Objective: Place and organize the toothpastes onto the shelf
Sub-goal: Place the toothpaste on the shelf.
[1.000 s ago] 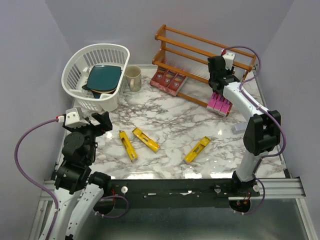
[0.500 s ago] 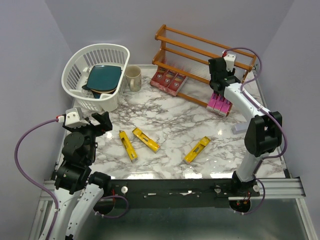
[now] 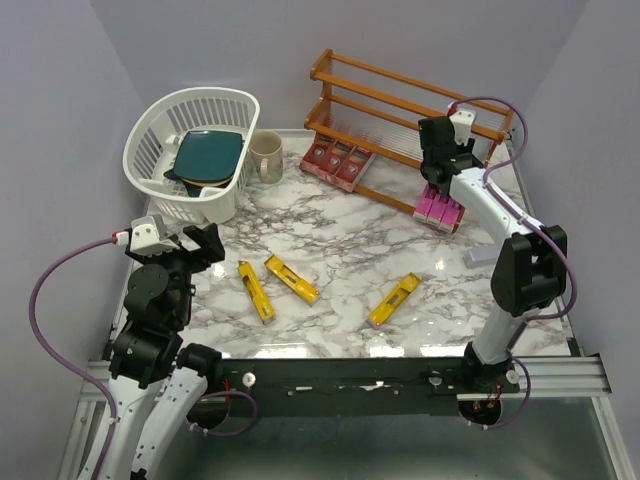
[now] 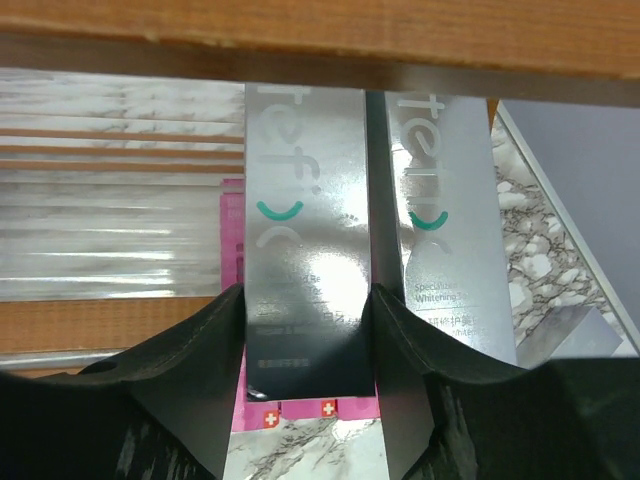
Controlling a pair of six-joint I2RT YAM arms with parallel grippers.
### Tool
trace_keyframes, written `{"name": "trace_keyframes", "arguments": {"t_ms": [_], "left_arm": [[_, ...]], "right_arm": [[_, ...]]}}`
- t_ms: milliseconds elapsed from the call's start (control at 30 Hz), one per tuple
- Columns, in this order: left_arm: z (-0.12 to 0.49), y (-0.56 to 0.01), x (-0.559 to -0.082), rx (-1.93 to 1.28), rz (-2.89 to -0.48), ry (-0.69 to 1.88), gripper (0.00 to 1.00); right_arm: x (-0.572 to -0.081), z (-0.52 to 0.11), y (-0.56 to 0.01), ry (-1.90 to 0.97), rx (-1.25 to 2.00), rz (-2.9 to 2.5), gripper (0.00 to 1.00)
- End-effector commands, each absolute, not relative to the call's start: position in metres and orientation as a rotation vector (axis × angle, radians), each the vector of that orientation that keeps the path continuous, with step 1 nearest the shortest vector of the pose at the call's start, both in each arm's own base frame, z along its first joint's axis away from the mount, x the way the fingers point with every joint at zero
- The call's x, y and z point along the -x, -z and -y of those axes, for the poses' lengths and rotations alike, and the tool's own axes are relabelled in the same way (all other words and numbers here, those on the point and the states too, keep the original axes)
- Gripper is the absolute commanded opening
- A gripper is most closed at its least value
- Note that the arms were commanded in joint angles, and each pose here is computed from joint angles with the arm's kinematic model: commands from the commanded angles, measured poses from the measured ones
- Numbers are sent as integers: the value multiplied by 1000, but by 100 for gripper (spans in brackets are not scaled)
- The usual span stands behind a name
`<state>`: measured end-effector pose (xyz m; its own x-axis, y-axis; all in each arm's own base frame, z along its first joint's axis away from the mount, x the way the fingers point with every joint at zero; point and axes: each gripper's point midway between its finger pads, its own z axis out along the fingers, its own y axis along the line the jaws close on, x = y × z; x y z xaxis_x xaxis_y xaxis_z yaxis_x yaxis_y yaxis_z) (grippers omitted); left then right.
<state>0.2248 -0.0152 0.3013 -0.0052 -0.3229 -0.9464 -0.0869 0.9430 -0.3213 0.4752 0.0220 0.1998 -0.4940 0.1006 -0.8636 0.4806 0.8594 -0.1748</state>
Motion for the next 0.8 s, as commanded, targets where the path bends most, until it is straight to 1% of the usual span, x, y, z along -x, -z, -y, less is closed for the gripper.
{"name": "trace_keyframes", "arguments": {"t_ms": [0,33,133,333,500,700,767], "left_arm": [[16,-297,-224,312,-1582,189,99],[16,-296,-225,312,-1585,190,99],[16,-295,-225,310,-1587,191,99],[17,-296,-225,309,-1587,192,99],[17,-295,-226,310,-1589,191,99],[17,-295,-226,309,-1589,194,99],[17,-294,-227,308,-1594,192,99]], "right_arm": [[-460,-7,-213,529,-480,-2030,63],[-460,-7,-214,523,-481,-2029,64],[-459,-10,-220,489,-483,-2018,65],[-459,-15,-233,422,-474,-1994,65],[-465,-24,-231,363,-437,-2006,65],[-474,-40,-233,269,-364,-1997,60],[-479,-44,-238,246,-342,-1976,57]]}}
